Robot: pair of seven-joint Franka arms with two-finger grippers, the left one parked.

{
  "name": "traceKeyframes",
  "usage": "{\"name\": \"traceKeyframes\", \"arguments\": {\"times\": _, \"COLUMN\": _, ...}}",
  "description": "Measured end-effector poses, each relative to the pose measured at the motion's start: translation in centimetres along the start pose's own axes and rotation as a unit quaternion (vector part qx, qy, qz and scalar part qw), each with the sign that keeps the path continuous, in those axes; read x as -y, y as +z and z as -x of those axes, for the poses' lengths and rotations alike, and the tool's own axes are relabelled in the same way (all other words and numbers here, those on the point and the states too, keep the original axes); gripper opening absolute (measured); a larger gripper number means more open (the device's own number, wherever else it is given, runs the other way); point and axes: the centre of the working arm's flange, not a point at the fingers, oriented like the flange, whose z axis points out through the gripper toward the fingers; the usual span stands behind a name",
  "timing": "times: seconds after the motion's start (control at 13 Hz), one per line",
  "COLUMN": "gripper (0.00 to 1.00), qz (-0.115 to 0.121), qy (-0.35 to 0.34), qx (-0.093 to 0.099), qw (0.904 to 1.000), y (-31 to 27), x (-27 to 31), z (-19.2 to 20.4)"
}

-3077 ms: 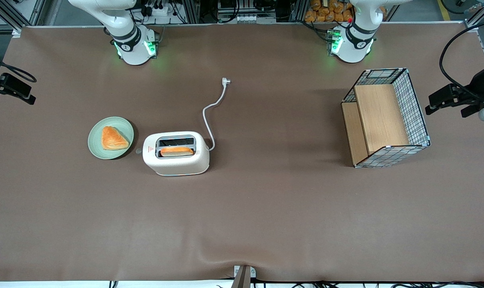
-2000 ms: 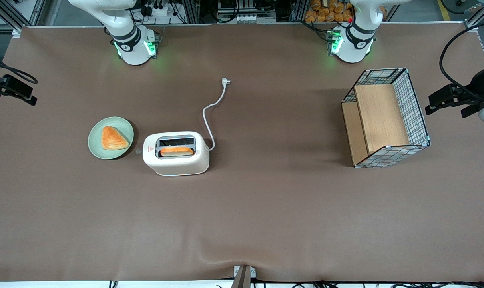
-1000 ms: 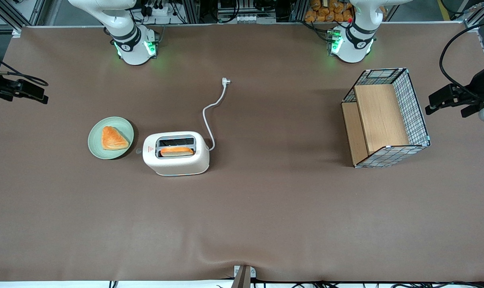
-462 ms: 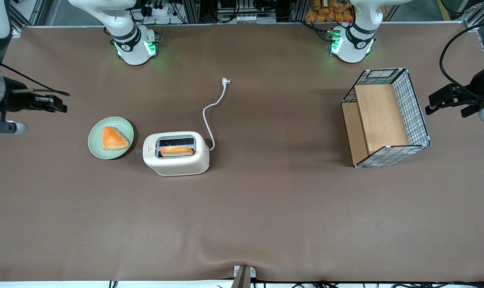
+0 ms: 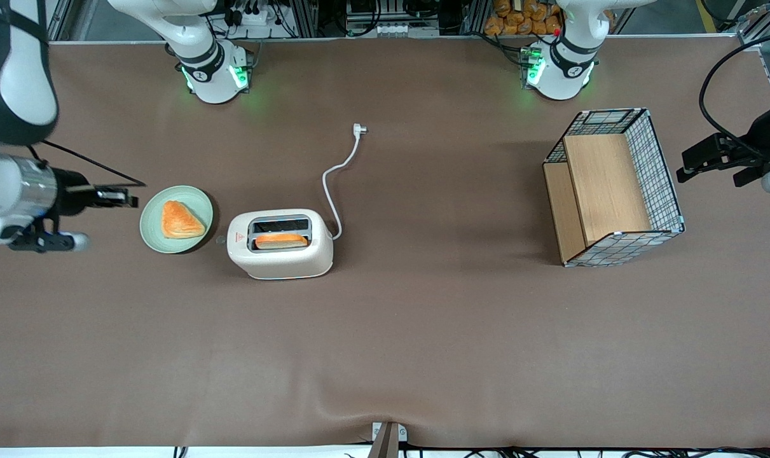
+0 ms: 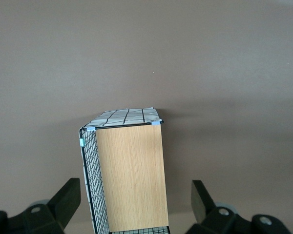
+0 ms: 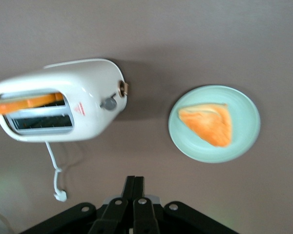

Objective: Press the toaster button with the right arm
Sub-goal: 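Move the right gripper over the plate toward the toaster's side lever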

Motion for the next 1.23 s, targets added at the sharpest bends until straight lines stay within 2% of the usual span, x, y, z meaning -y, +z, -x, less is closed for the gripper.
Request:
{"name": "traceKeyframes", "arguments": {"times": 0.31, "gripper": 0.01, "qz": -0.044, "qy": -0.028, "qx": -0.015, "qw": 0.9985, "y": 5.7, "x": -0.9, "z": -1.6}}
{"name": "traceKeyframes", "arguments": {"times": 0.54, "gripper": 0.01, "qz": -0.090, "qy": -0.042, "qx": -0.012, "qw": 0.9950, "y": 8.6, "x": -1.4, "z": -2.4}}
{"name": "traceKeyframes", "arguments": {"times": 0.77, "gripper": 0.01, "qz": -0.126, "qy": -0.038, "qx": -0.009, "qw": 0.9913, "y": 10.4, "x": -2.2, "z": -3.4}}
{"name": "traceKeyframes", "arguments": {"times": 1.0, "gripper": 0.01, "qz": -0.146, "qy": -0.029, "qx": -0.004, "qw": 0.9888, "y": 11.8, "x": -2.2, "z": -4.1}}
{"name": "traceKeyframes", "arguments": {"times": 1.23, "gripper": 0.01, "qz": -0.155, "qy": -0.033, "qx": 0.001, "qw": 0.9874, "y": 13.5, "x": -2.5, "z": -4.5}}
